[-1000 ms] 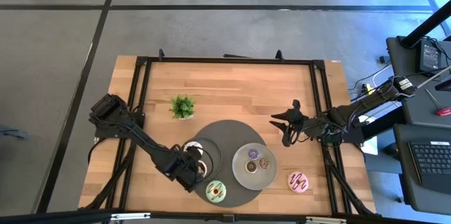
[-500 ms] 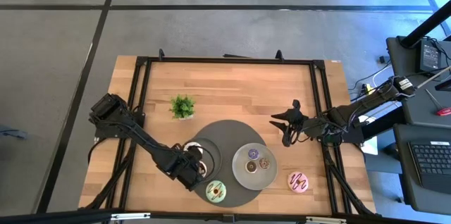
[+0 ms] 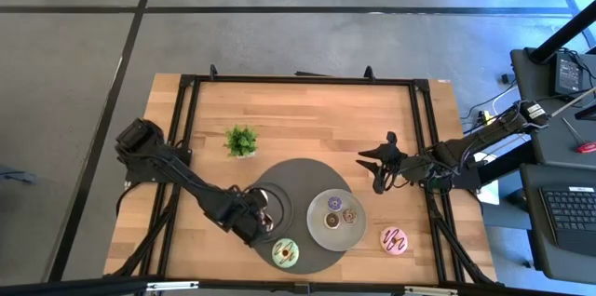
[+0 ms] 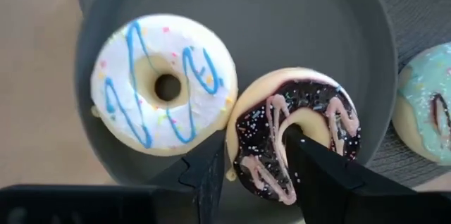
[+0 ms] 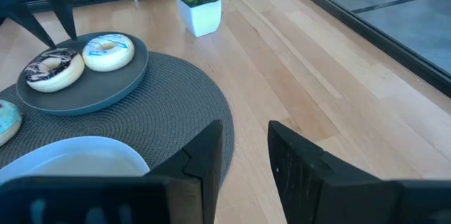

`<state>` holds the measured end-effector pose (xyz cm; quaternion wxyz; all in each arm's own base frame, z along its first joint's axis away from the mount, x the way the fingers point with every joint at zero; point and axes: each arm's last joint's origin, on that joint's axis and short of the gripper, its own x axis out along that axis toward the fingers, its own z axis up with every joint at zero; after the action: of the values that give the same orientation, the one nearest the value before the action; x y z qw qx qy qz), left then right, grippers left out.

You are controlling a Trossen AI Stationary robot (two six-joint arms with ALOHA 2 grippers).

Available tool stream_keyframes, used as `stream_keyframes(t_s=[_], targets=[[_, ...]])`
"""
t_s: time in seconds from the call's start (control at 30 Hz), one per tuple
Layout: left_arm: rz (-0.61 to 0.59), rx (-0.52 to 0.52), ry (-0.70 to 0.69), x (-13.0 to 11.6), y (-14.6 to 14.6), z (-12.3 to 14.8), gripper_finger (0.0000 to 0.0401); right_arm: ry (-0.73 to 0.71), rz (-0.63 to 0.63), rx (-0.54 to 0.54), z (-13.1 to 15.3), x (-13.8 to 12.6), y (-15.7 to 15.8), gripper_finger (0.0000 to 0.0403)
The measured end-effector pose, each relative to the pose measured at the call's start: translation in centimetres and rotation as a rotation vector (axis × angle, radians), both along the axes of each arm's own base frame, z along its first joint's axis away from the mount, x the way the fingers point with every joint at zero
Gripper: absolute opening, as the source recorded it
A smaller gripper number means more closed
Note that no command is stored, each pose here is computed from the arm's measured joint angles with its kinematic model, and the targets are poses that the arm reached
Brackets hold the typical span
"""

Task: Pick & Place donuts
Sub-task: Put the large green donut on the dark gray plate

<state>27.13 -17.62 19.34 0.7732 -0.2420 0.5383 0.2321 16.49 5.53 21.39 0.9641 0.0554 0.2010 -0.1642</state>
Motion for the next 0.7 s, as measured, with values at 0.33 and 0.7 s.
stream_keyframes(t_s=[0.33,0.7], targets=[[-0.395,0.106,-0.245,1.8,-0.9,1.7,0.0148,0.000,0.000,0.000,0.0,0.0,0.0,0.0117],[-0.826,0.041,-0.478,4.3,-1.7,3.0,0.0144,0.000,0.000,0.000,0.0,0.0,0.0,0.0116]])
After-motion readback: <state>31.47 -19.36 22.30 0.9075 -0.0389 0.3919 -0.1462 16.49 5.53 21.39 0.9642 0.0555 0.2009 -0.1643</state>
